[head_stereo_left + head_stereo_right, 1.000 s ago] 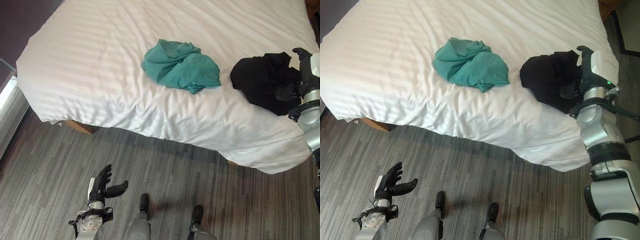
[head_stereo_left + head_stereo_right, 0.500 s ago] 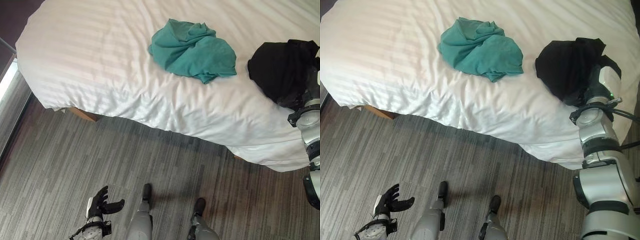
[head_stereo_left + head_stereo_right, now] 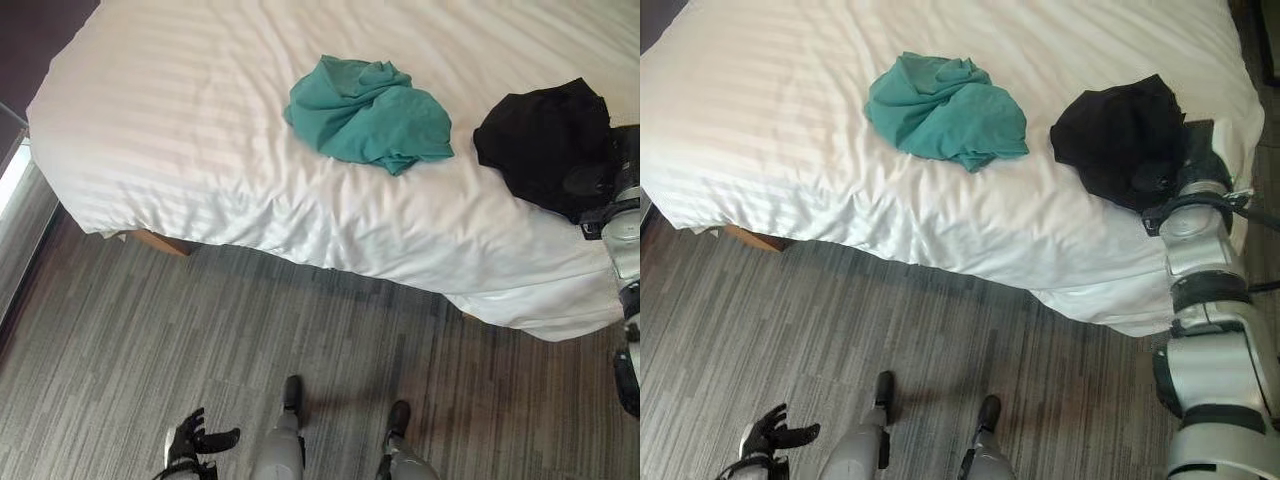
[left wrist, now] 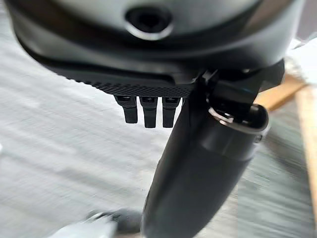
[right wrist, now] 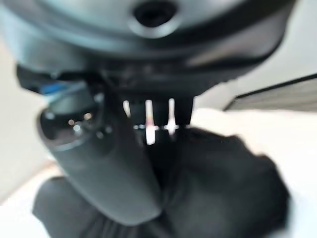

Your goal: Pick up bed clothes into laundry basket.

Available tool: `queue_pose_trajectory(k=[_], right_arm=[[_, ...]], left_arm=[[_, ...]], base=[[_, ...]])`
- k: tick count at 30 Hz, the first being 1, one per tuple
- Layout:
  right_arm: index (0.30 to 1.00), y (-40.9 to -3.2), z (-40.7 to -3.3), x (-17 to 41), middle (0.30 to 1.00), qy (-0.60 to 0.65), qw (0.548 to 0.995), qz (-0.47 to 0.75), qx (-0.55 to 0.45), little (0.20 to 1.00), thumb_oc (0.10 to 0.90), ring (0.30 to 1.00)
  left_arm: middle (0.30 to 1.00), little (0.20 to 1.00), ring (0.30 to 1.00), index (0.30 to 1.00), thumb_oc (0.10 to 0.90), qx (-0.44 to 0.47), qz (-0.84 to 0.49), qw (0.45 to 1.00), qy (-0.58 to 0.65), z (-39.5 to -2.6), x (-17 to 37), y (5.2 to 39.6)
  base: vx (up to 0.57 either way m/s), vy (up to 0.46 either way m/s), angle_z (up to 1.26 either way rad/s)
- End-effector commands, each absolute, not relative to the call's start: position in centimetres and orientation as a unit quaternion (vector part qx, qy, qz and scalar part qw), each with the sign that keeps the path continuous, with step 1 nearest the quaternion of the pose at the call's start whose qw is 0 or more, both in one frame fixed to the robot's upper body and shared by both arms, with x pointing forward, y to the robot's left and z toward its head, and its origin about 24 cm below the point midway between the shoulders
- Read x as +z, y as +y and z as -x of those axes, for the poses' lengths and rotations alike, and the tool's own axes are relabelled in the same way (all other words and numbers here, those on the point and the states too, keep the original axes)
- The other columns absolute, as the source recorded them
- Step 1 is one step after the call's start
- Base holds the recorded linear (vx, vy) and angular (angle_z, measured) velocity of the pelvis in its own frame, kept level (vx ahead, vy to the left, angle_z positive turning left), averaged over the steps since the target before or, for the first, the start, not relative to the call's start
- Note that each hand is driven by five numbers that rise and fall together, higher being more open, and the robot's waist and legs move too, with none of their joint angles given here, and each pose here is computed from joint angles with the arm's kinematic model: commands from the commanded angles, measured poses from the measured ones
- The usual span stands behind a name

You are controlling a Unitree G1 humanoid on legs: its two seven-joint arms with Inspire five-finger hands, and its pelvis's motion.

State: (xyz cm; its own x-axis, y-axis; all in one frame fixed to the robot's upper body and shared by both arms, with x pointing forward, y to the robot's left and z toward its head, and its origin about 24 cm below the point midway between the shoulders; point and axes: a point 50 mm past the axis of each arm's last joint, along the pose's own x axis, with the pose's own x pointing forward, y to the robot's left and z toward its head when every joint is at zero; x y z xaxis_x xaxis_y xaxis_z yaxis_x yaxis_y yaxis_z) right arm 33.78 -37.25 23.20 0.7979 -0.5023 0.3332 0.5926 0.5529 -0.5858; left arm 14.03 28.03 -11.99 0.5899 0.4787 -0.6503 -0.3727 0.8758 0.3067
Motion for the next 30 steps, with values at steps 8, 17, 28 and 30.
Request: queue_pose_trajectory(k=[8, 17, 28, 30], right_arm=[[0.300, -44.7, -21.2, 18.0, 0.300, -0.100, 0.806, 0.258, -0.523, 0.300, 0.400, 0.300], [0.300, -44.9, -14.8, 5.4, 0.300, 0.106, 0.808, 0.185, -0.549, 0.300, 0.400, 0.300], [0.300, -38.3, -14.4, -5.6, 0.300, 0.305, 0.849, 0.123, -0.414, 0.300, 0.400, 0.300], [0.300, -37.5, -13.8, -6.4, 0.300, 0.316, 0.853, 0.121, -0.398, 0.300, 0.400, 0.300]], left_arm=[[0.900, 0.900, 0.900, 0.900, 0.800, 0.389, -0.229, 0.892, -0.021, -21.4, 6.7, 37.8], [0.900, 0.900, 0.900, 0.900, 0.800, 0.397, -0.279, 0.848, -0.213, -23.9, 17.4, 37.9], [0.900, 0.900, 0.900, 0.900, 0.800, 0.321, -0.386, 0.829, -0.245, -34.7, 27.8, 32.4], [0.900, 0.900, 0.900, 0.900, 0.800, 0.332, -0.416, 0.817, -0.224, -35.1, 28.5, 32.9]], base=[[0.06, 0.003, -0.08], [0.06, -0.019, -0.18], [-0.02, -0.022, -0.18], [-0.02, -0.045, -0.33]])
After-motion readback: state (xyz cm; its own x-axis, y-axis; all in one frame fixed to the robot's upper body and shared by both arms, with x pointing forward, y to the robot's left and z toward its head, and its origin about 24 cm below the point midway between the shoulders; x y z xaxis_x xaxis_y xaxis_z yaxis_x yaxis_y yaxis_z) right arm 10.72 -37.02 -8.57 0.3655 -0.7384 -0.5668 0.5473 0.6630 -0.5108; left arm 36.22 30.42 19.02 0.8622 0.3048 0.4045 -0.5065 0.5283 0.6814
